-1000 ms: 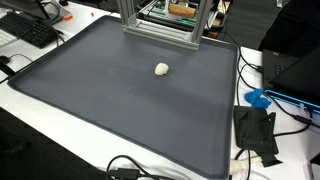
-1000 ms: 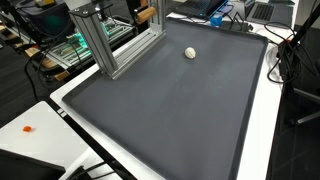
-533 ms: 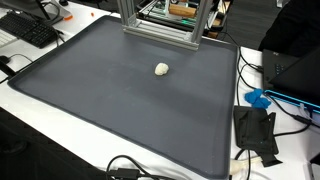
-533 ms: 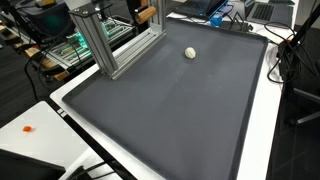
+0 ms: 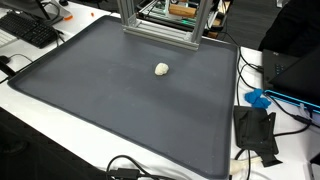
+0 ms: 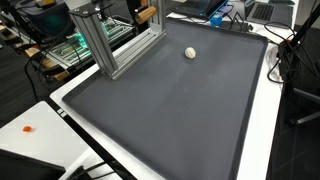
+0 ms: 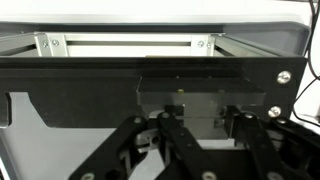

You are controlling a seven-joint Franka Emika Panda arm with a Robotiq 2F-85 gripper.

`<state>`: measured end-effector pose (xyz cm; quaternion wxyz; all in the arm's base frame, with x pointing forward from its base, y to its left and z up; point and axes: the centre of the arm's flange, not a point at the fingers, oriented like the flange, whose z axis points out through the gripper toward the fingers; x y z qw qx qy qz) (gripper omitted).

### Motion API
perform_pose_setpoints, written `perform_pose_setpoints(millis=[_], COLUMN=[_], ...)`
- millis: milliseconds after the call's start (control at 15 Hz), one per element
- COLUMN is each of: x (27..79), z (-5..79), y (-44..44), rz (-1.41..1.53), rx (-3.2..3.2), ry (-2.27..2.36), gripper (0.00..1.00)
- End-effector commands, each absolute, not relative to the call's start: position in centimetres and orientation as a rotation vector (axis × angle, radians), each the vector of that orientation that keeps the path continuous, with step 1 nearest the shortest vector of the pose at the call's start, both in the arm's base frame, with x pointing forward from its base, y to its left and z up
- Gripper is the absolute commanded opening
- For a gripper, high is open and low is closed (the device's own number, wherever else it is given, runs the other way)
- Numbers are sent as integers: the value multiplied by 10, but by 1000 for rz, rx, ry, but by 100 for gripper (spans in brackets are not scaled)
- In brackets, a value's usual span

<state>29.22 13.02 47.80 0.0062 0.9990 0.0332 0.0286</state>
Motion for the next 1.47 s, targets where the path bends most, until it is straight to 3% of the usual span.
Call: perform_pose_setpoints(millis=[0,667,1000,1400], x=[284,335,391,458], z=[478,521,495,434], y=[125,131,138,136], rz=[95,424,551,503], rx=[3124,3086,3041,3067], ry=[99,302,461,544], gripper=[22,22,22,22])
